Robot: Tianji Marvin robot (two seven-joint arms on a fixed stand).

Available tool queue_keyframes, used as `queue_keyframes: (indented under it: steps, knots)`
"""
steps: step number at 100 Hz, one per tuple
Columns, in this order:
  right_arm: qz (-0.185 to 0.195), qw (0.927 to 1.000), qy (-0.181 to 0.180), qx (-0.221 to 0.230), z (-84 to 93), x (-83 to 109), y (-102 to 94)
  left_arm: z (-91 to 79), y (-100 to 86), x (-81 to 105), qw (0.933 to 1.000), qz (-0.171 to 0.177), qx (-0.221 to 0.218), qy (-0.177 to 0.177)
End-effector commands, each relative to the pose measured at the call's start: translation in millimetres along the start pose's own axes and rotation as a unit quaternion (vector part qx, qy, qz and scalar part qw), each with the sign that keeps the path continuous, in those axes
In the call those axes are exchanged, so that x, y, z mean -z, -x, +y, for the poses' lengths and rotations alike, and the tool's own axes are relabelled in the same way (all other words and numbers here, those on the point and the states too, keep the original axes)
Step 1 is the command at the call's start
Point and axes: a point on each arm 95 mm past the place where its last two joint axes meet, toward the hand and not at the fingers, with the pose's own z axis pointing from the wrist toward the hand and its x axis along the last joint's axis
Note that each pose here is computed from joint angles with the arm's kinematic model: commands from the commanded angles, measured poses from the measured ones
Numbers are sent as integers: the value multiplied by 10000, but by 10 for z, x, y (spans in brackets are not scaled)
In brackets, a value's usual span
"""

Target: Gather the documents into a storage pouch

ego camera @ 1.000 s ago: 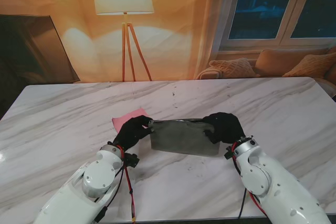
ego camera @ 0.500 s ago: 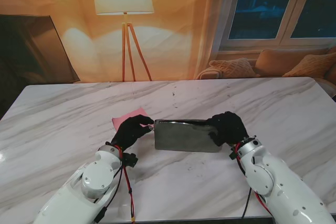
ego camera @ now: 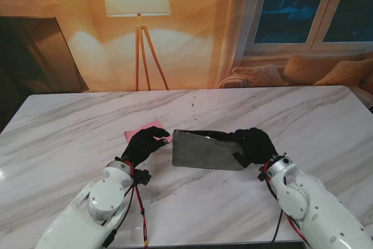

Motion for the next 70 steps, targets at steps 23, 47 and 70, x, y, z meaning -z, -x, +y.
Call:
queue_keyframes:
  steps: [23,47,70]
  knots:
    - [-257,9996,-13,-129,-15,11,-41,45,-28,9,9993,85,-178,324]
    - [-184,9995,134,-221,-38,-16,-69,55,-59,5,9983,162,-251,491]
    - [-24,9991,318,-291,-57,-40,-112,30,-74,-10,9985,197,-349,384]
